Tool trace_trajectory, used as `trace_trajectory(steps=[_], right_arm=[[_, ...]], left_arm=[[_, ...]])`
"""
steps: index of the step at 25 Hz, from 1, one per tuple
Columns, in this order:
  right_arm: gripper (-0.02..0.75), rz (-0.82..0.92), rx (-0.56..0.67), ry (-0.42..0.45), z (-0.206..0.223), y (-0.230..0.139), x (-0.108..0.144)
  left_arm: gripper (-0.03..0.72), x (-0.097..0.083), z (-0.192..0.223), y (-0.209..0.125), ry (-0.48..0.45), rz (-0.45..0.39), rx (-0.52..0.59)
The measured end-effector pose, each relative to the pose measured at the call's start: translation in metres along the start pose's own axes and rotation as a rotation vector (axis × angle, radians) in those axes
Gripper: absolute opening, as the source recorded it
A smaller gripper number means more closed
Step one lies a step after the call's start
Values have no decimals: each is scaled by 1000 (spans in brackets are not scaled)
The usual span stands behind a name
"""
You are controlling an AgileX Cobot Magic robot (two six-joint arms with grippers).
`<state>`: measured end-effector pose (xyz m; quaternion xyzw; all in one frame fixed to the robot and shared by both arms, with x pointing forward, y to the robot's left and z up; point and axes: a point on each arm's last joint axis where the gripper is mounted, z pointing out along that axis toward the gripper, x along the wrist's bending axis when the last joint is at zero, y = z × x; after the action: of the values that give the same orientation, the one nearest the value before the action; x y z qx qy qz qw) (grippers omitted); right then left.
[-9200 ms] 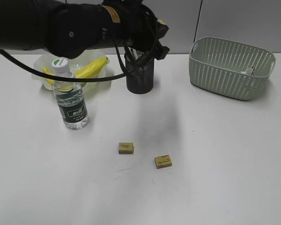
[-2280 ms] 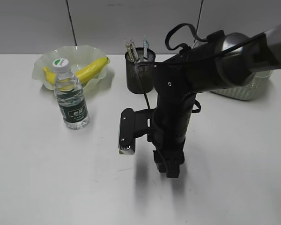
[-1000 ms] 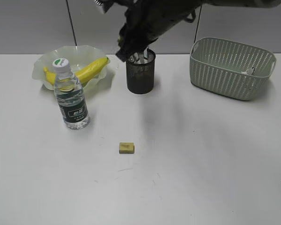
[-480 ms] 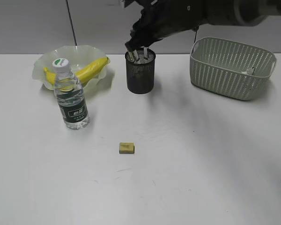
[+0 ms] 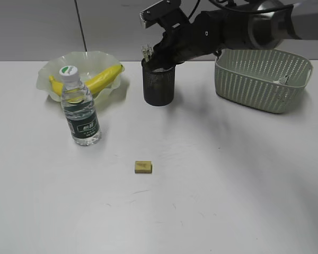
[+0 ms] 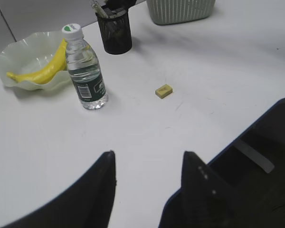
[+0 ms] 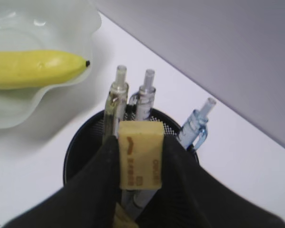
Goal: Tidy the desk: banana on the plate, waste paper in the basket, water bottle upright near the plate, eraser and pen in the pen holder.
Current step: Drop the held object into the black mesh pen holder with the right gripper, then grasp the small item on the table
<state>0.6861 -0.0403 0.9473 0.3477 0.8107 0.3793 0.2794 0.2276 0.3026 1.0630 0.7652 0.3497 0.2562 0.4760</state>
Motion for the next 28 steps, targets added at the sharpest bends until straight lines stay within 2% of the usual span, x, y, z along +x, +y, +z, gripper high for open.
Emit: trace_trajectory(steps=[6,14,19,28], right_arm=[[378,1,-44,-14,0,4,-1],[416,19,-49,-10,-14,17,-4],[416,21,-17,12,-61,49,-10],[416,-8,201,86,-171,80,-15]], left_arm=[[342,0,0,0,1,-1,0],[342,0,0,0,1,-1,0],[342,0,0,0,2,-1,0],[342,0,0,0,2,-2,0]])
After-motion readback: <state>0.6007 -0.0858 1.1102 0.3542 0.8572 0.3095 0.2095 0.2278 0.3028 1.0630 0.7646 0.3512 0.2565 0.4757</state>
